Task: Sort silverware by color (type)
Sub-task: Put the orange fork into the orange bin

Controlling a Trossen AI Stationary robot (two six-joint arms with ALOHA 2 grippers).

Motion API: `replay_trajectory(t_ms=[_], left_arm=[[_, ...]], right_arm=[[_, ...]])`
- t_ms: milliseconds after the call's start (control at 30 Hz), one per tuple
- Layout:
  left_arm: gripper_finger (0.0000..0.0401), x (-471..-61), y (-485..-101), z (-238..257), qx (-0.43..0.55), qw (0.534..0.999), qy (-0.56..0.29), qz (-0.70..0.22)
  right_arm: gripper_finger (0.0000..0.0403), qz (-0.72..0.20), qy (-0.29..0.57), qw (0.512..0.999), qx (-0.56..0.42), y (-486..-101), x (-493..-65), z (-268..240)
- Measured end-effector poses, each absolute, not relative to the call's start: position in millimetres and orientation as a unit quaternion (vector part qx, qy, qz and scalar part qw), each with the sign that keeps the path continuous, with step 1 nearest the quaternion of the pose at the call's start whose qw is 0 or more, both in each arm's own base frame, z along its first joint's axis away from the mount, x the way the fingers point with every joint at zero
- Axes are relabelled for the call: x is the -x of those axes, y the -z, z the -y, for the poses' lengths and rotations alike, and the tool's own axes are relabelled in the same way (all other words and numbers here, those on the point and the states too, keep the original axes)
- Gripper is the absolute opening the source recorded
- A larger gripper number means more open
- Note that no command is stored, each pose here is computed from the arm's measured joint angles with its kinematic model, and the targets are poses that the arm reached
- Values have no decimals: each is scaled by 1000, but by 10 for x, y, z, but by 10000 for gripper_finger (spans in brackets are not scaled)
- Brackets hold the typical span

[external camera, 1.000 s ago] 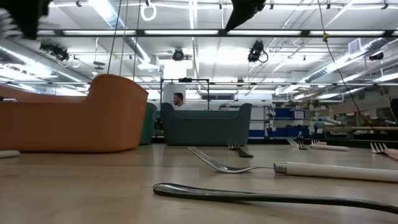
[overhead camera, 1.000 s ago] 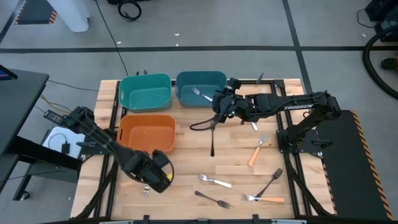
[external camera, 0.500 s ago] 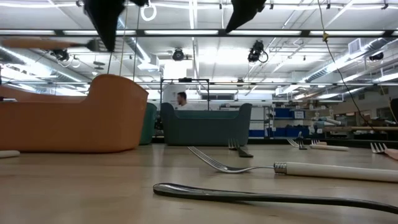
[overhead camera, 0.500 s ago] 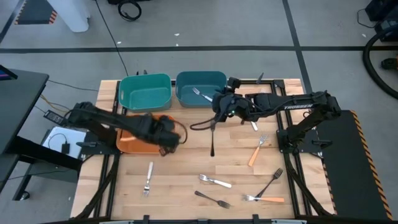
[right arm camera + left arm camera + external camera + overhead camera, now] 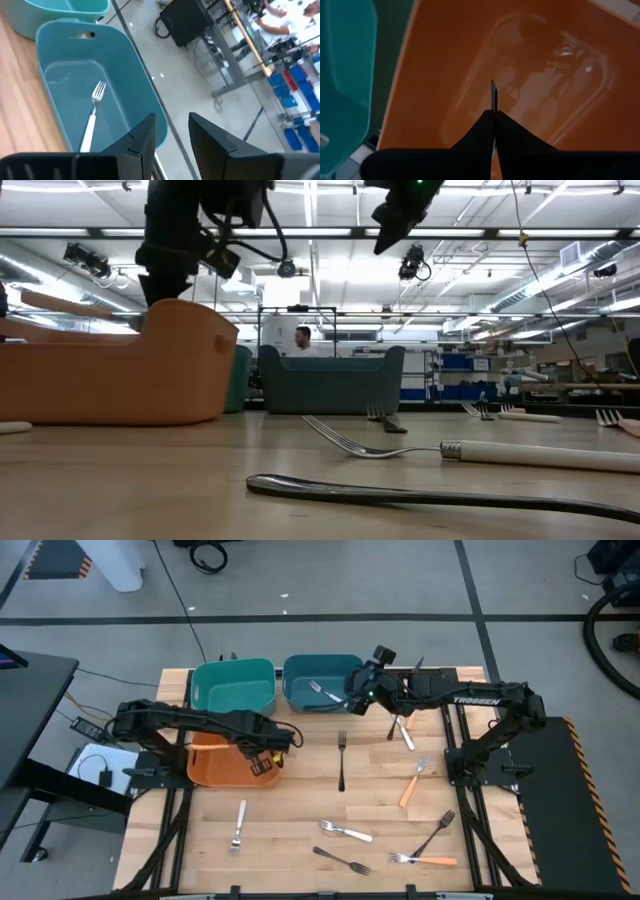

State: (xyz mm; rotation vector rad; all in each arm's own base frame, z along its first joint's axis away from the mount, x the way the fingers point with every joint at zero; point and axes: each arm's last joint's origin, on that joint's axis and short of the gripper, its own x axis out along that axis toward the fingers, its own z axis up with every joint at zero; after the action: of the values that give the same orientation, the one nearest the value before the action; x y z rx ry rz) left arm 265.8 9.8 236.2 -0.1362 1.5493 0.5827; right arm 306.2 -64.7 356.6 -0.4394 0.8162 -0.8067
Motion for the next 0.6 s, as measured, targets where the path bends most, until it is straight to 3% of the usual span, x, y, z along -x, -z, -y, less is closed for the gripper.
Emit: replay_trajectory(t_ms=[233,600], left_arm=[[15,-2704,-2188,-280,103,698,-202,-679],[16,-2634,-2094,-765,175,702,-189,-664]], right_arm=[[124,-368,371,846,108,-3542,-3024,872],[124,-360,412,836,42,-3535,-2888,1269]])
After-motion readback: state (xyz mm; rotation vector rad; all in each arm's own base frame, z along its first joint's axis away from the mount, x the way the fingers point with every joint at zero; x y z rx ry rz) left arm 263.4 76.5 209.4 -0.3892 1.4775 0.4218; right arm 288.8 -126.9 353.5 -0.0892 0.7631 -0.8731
